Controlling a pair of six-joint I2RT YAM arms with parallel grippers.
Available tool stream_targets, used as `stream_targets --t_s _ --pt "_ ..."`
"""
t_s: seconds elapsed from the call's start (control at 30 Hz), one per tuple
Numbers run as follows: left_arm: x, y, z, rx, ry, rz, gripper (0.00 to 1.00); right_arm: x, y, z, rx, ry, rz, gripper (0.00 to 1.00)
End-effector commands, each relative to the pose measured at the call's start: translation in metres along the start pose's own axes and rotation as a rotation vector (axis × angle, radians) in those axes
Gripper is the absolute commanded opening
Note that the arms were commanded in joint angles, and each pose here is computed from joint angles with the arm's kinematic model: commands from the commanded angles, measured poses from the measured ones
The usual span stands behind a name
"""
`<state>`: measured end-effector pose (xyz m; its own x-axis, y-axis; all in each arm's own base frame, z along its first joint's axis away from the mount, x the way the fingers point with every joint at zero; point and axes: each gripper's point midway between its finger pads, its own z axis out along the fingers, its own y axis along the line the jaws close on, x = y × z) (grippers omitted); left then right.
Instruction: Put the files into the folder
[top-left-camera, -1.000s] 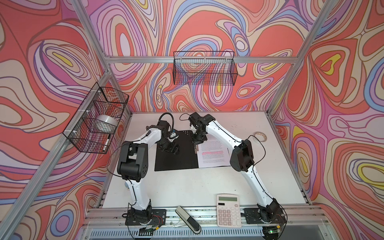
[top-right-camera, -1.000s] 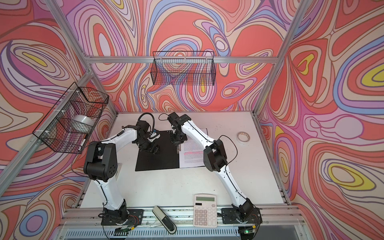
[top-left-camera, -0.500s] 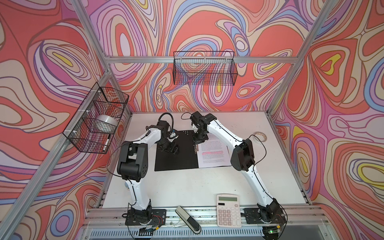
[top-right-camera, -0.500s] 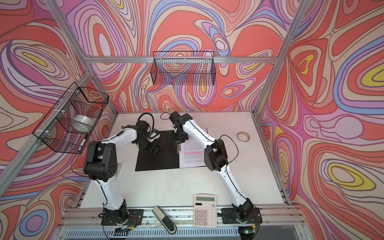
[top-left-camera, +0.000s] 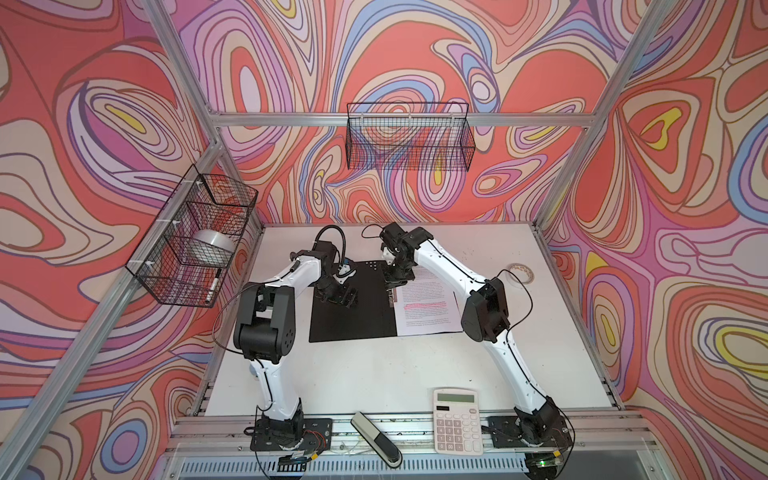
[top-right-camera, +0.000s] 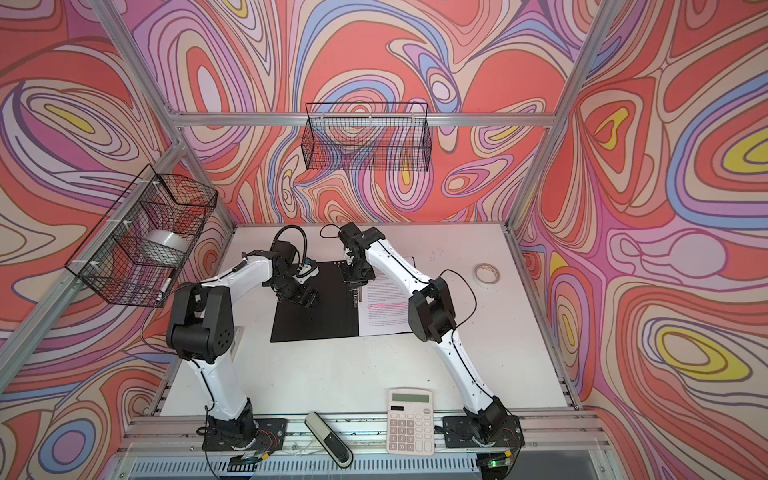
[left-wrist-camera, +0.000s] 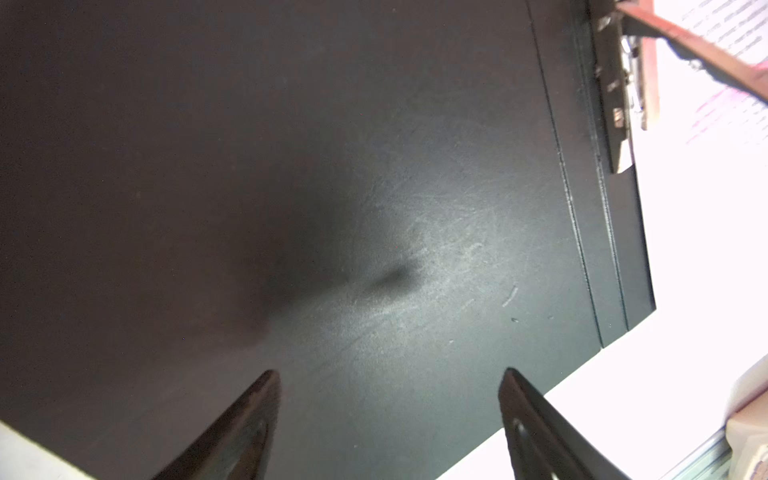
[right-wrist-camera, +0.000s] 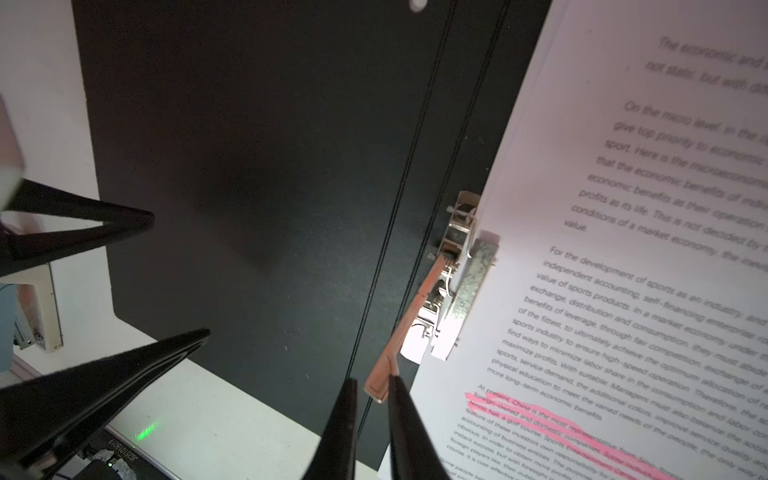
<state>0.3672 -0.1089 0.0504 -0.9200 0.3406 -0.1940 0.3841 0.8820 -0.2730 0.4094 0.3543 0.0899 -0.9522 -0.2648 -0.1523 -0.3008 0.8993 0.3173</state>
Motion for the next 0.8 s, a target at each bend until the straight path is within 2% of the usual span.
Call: stream_targets --t_s 0.0,0.77 --pt "0.004 0.0 0.0 0.018 0.021 -0.008 0.83 0.004 -0.005 0.004 0.015 0.016 0.014 0.16" --pt "0.006 0.005 0.002 0.023 0.02 -0.017 0.83 0.019 -0.023 0.026 0.063 0.103 0.027 0.15"
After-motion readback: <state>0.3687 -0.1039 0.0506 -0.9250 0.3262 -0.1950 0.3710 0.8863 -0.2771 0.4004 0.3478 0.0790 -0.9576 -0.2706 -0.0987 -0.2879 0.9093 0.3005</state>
